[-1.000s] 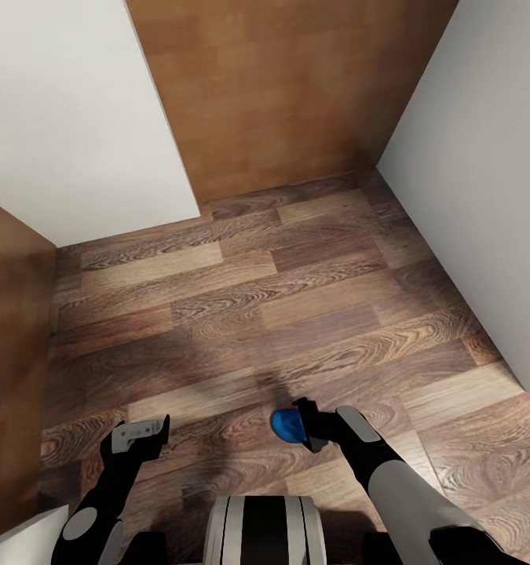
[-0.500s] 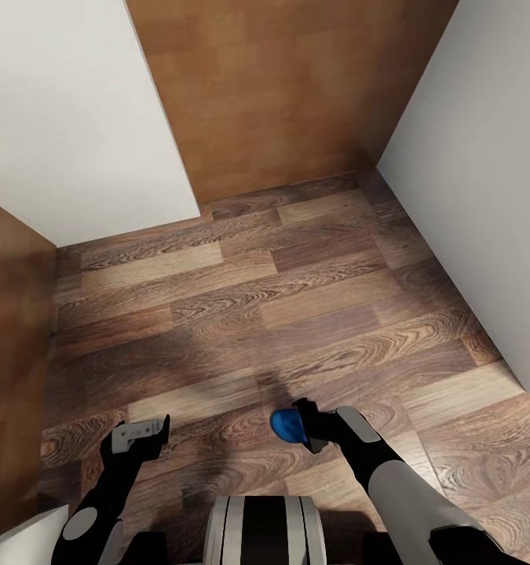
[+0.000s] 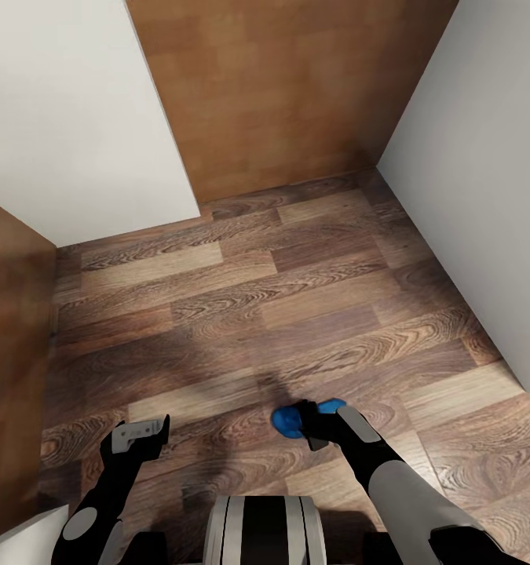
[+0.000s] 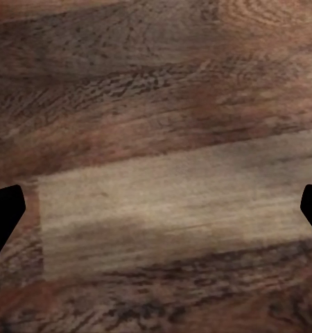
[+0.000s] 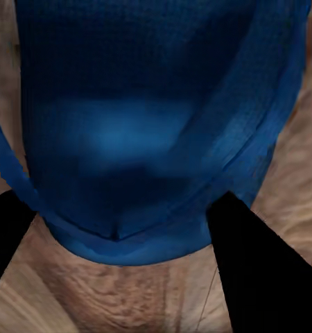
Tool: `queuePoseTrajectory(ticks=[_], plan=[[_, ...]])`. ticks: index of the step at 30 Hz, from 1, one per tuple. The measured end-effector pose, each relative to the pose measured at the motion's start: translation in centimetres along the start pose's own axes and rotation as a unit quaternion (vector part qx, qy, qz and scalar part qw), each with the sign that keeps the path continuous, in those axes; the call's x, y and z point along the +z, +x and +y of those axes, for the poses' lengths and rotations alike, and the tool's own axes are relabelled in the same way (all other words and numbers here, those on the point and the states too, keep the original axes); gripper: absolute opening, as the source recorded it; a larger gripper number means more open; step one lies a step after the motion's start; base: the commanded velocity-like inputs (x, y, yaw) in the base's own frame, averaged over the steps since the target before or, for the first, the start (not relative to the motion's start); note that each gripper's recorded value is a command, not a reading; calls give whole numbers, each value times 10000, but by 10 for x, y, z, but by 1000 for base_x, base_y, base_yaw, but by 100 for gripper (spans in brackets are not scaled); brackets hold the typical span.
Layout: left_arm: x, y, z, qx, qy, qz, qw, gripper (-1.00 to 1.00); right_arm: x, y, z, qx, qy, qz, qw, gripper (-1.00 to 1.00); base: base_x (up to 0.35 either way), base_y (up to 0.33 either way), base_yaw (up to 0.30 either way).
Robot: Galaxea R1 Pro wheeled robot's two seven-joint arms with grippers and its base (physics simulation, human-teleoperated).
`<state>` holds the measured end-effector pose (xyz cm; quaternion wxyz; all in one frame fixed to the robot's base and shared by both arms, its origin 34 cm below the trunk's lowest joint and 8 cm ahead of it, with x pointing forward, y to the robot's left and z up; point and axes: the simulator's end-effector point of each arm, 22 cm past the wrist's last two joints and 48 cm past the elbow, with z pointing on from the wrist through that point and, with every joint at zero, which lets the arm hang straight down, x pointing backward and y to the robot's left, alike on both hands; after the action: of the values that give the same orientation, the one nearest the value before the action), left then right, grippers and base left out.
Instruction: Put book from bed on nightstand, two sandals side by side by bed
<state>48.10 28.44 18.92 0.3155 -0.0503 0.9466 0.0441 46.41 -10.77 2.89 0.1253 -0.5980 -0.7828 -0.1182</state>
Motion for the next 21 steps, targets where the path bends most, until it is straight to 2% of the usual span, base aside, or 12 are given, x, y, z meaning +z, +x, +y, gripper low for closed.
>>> queuePoseTrajectory(ticks=[21], plan=[[0, -1, 0, -3, 0, -31, 10000, 100, 0, 2, 2, 63, -40, 27, 10000, -100, 0, 0, 0]])
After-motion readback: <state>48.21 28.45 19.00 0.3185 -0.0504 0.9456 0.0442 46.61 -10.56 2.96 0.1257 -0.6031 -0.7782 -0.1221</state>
